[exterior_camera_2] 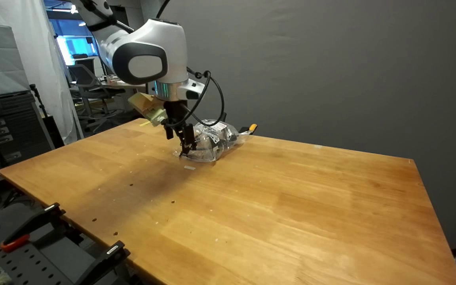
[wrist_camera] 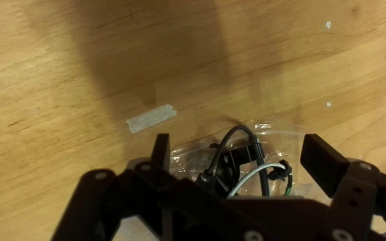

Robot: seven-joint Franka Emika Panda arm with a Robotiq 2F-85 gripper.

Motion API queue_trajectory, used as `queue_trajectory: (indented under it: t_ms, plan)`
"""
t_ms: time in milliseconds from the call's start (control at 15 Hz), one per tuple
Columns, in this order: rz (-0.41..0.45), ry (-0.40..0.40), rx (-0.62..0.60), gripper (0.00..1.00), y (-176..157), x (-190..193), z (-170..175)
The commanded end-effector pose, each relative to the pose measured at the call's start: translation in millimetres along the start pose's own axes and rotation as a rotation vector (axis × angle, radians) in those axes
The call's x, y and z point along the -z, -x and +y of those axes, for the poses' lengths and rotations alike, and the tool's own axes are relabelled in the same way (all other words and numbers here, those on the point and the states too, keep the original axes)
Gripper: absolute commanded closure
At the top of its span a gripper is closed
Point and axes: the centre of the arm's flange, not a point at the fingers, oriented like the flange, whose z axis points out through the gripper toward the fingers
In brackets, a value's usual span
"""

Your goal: Remove the contents in the packaging.

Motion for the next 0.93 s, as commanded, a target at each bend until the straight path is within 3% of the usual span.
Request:
queue_trajectory:
  t_ms: [0,467,867]
  plan:
    - [0.072,0.005,-0.001,0.00,-17.0,-15.6,8.7]
    - [0.197,-0.040,-0.098,0.00,-44.7,-21.9,20.5]
    - [0.189,-0.059,-0.150,0.00,-54.5,-31.3,31.4]
